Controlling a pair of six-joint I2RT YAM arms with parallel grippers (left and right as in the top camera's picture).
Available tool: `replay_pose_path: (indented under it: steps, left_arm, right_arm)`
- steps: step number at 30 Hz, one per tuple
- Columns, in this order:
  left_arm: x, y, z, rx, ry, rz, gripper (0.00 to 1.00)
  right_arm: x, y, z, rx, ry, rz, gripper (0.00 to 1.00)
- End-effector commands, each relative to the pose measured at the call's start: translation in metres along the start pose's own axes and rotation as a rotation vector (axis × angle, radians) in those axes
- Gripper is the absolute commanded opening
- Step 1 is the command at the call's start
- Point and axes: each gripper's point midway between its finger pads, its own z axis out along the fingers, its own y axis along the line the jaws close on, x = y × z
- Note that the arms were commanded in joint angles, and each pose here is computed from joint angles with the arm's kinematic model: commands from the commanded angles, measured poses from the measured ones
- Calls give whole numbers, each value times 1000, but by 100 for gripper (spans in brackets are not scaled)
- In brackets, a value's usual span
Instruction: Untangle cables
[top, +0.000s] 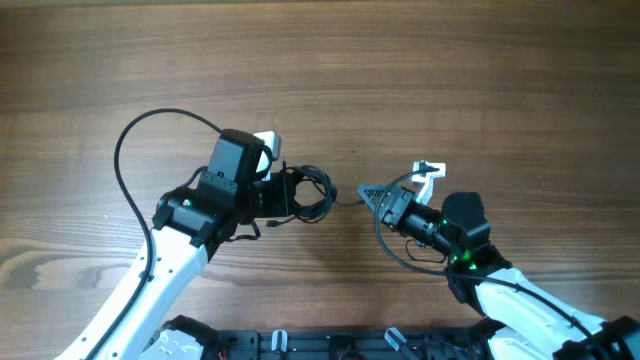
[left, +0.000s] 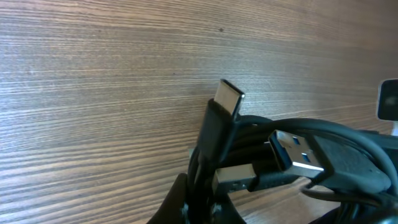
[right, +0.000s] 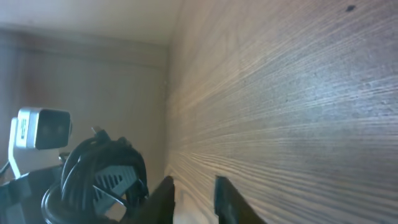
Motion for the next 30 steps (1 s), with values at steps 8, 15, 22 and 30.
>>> replay_pose_path:
  steps: [8,15,22,30]
  left_arm:
    - [-14,0,-6,-15,-59,12,4]
    - [-9,-14,-3,15,-51,-74,4]
    - [10,-40,7,75,20,-60,4]
    - [14,-63,9,165,36,20,4]
  right_arm:
    - [-1,2,3,-4,2,110,4]
    - [8,18,7,-51,11,94,5]
    - [9,45,9,-145,-24,86,4]
    - [8,46,10,-145,-44,13,45]
